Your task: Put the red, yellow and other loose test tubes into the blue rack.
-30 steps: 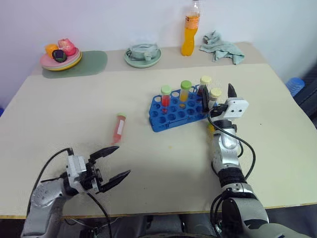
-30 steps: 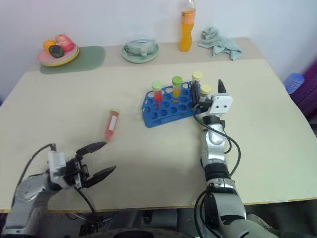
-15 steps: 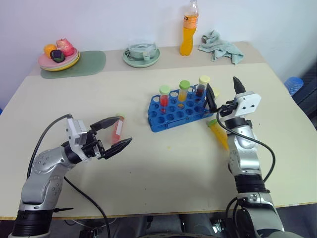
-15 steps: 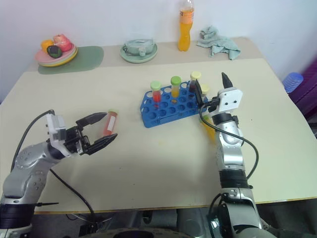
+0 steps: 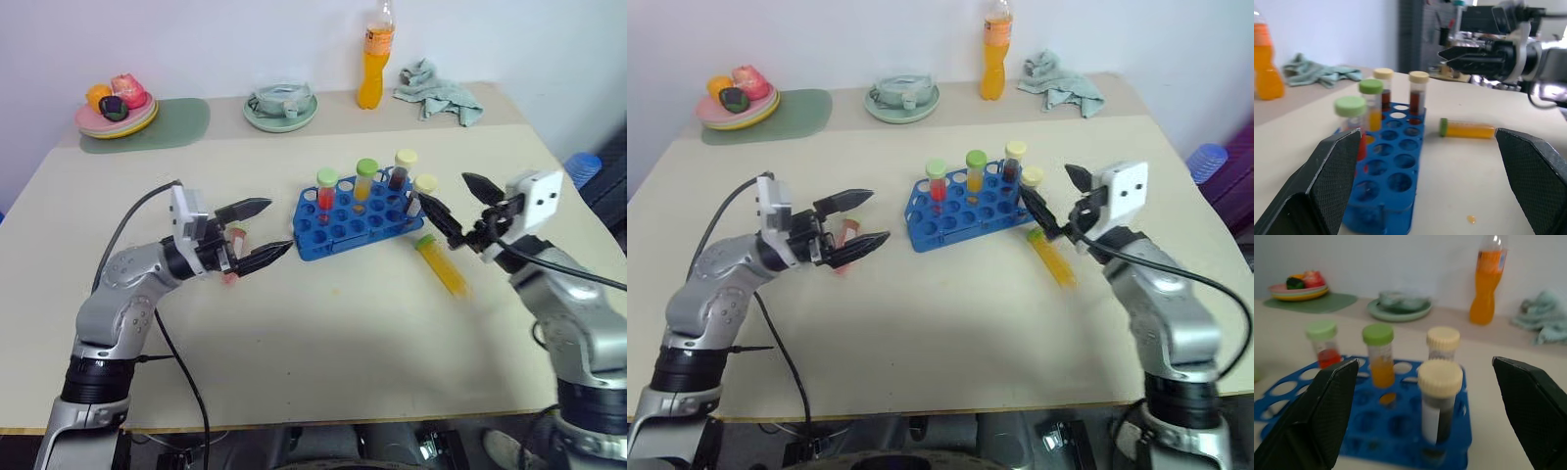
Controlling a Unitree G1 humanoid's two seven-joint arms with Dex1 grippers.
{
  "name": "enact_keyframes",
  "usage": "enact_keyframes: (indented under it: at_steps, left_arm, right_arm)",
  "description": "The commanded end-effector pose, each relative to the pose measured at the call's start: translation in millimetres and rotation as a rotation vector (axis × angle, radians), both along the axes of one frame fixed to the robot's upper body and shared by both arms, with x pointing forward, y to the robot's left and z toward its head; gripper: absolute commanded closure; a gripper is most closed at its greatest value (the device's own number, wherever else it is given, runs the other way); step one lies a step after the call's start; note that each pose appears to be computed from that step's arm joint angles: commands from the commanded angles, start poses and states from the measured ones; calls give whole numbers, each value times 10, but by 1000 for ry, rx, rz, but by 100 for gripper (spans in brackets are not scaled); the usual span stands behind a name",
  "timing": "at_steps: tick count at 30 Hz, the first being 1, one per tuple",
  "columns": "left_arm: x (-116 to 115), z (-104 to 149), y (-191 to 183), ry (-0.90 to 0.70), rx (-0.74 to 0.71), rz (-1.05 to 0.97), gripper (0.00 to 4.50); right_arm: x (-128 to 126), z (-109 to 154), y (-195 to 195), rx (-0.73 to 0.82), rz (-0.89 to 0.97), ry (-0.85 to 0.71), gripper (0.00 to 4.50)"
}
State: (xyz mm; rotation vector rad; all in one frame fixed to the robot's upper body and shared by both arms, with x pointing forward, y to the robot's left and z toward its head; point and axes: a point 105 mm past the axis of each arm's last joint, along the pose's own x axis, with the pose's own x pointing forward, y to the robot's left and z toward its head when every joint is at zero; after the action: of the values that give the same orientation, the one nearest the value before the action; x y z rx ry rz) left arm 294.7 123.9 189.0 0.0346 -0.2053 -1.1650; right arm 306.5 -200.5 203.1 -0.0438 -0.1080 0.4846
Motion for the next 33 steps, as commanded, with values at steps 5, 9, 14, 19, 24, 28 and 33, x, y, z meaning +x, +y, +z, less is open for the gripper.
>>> enact_keyframes:
  at_steps: [5,9,14,19,24,28,33]
  left_arm:
    - [-73,-24,-146,-10,103,-146,0]
    - [-86,-52,-158,-15,143,-174,0]
    - [-72,-91,-132,-28,199,-180,0]
    - [-66,-96,-101,-35,220,-173,0]
    - [-84,-147,-61,-33,241,-155,0]
    - [-105,-178,-63,-29,240,-144,0]
    - [-120,-210,-44,-22,238,-133,0]
  right_arm:
    - [-120,-135,-354,-125,-2,288,4]
    - [-2,-196,-461,-164,-60,376,4]
    - [160,-261,-497,-191,-73,467,4]
    - [220,-291,-456,-217,-42,556,4]
    - [194,-321,-424,-260,-8,624,4]
    - [159,-343,-401,-275,12,663,4]
    - [120,-397,-361,-300,29,706,4]
